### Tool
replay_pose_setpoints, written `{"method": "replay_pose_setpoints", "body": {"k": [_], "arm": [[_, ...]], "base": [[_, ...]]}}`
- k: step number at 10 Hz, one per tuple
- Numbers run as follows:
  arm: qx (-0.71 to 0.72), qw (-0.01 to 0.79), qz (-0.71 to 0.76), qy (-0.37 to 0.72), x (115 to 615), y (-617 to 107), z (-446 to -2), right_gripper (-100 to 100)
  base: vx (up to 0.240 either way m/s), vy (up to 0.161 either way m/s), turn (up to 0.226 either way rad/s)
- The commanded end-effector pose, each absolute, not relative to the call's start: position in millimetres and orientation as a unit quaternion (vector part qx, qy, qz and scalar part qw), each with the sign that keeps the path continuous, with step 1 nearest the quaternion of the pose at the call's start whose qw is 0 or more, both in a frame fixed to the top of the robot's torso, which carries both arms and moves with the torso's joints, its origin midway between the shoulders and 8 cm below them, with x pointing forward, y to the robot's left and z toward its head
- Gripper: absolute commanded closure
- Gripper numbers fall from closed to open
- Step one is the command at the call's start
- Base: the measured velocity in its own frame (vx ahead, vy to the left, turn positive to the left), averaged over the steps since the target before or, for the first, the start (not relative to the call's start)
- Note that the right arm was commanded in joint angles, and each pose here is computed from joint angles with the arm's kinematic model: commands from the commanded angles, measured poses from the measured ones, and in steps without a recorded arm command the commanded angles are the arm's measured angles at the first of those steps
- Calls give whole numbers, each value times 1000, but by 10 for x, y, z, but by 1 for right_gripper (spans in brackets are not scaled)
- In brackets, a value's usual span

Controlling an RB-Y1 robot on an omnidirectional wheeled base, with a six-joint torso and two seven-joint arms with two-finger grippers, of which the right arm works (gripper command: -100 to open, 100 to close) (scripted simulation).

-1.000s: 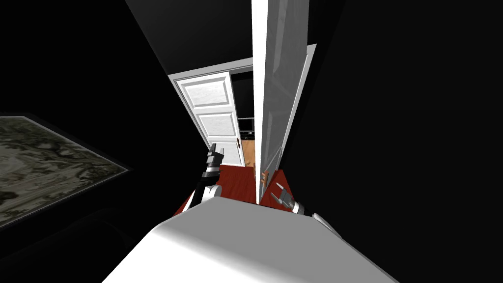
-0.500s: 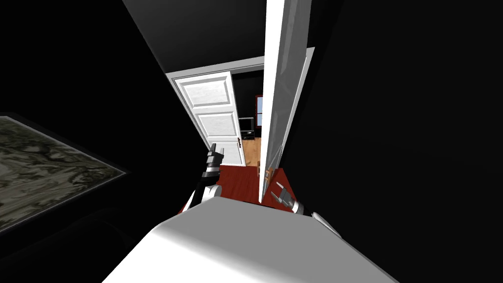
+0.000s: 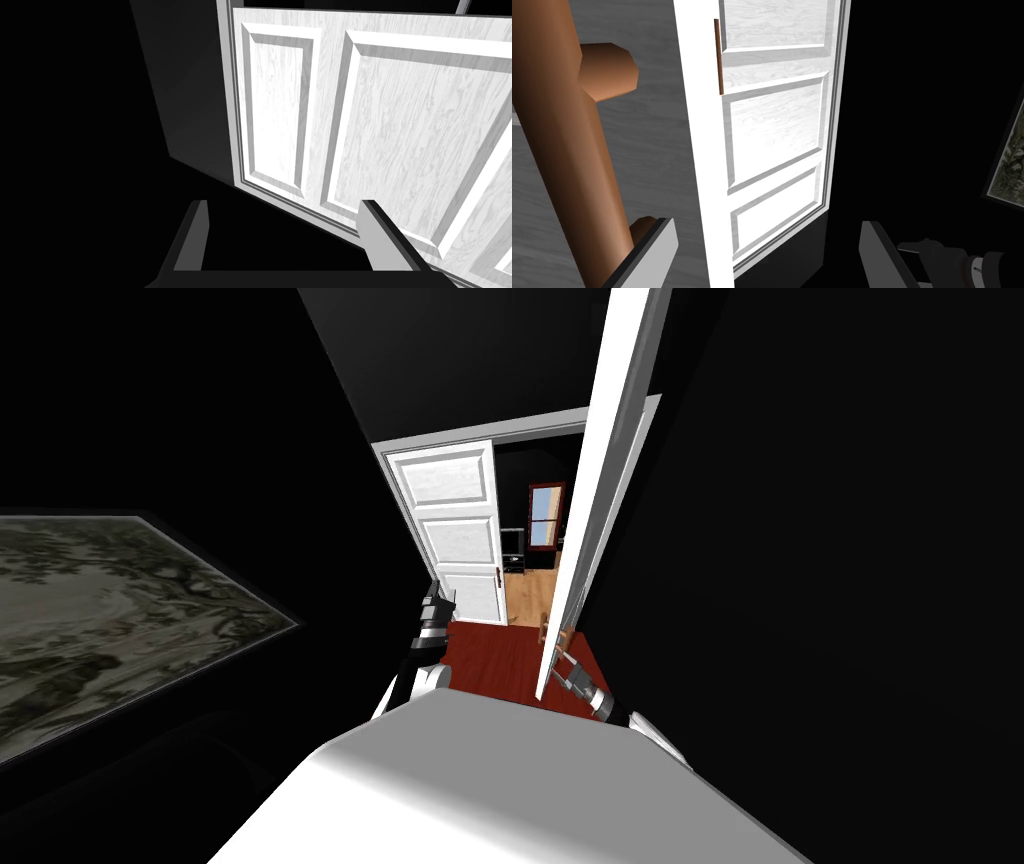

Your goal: Pull the door open

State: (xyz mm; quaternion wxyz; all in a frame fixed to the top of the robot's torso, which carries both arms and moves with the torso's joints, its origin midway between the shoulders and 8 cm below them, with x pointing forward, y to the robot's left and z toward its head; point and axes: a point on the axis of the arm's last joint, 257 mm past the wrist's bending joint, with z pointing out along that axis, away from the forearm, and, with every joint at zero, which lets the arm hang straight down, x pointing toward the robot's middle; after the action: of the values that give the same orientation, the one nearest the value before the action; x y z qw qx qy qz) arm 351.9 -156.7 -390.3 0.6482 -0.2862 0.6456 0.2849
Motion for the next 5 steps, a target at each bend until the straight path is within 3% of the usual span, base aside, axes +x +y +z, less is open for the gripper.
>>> {"method": "replay_pose_setpoints", "body": {"k": [1, 2, 3, 5], "arm": [[-283, 649, 281, 647, 3572, -1588, -3914, -100], [-279, 651, 278, 649, 3616, -1598, -3914, -100], [-272, 653, 272, 652, 3698, -1618, -3913, -100], [-269, 654, 270, 654, 3734, -1628, -3913, -100]], "base": [[39, -23, 79], [43, -44, 148], [76, -68, 318], [29, -62, 97]]}}
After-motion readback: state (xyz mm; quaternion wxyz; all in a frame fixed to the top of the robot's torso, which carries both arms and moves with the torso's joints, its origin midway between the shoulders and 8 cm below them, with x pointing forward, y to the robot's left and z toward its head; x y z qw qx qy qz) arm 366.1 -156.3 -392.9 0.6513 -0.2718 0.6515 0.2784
